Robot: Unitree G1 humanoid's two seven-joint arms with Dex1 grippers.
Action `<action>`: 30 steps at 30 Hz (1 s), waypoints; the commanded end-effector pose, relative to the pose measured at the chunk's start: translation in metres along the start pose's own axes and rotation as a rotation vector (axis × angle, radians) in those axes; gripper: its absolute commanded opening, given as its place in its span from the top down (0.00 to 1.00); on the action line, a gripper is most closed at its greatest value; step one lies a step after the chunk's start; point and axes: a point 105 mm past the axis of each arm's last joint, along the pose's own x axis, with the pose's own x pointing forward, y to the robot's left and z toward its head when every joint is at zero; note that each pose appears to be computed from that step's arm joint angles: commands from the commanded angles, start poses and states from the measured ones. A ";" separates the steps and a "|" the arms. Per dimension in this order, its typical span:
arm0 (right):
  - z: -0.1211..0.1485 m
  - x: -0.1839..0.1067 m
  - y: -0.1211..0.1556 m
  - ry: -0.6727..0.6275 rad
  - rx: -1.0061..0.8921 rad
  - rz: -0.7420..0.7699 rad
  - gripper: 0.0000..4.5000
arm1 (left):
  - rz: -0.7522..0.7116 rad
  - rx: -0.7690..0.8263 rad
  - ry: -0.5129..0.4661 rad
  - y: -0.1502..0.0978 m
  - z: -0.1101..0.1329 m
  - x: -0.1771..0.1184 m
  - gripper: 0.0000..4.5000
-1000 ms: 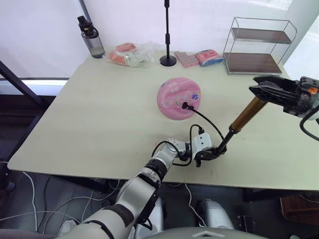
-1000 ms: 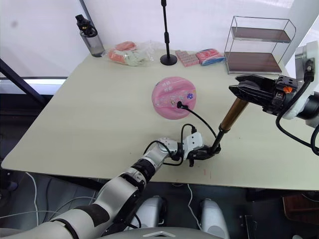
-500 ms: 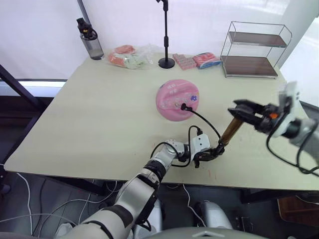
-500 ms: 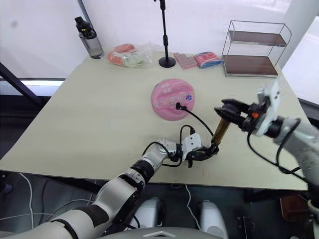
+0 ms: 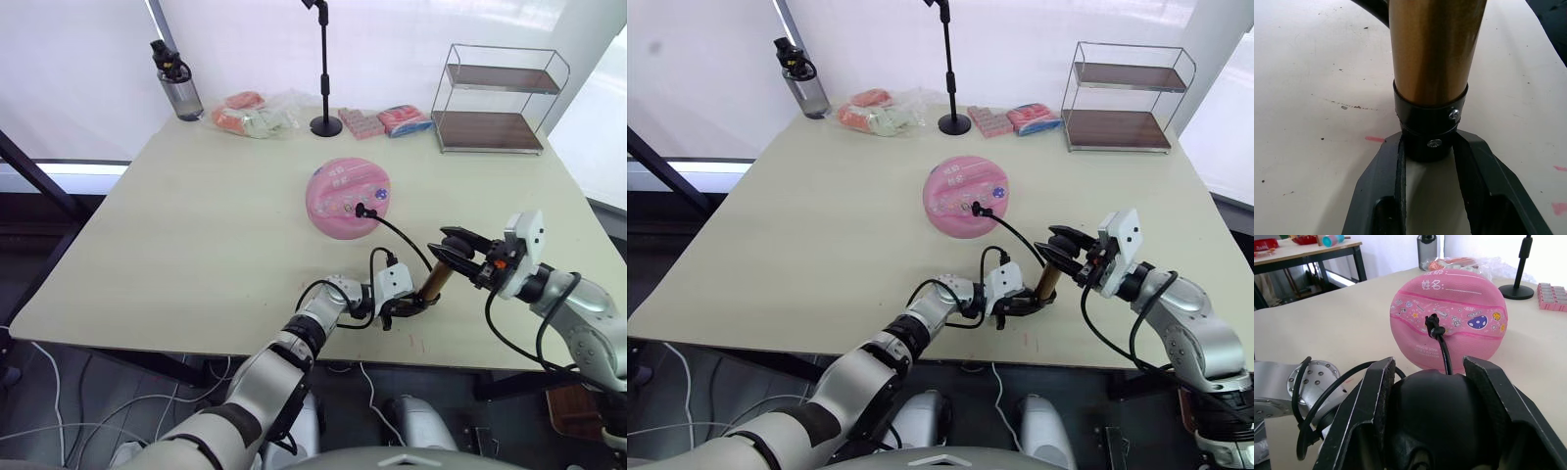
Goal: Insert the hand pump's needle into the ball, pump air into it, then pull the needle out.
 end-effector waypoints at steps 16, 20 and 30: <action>0.151 -0.035 -0.001 -0.119 -0.066 0.102 0.60 | -0.072 -0.112 0.180 -0.025 -0.056 -0.009 0.77; 0.158 -0.036 -0.001 -0.103 -0.063 0.104 0.60 | -0.073 -0.113 0.179 -0.026 -0.057 -0.009 0.77; 0.168 -0.039 -0.005 -0.127 -0.008 0.095 0.60 | -0.072 -0.117 0.181 -0.026 -0.058 -0.010 0.77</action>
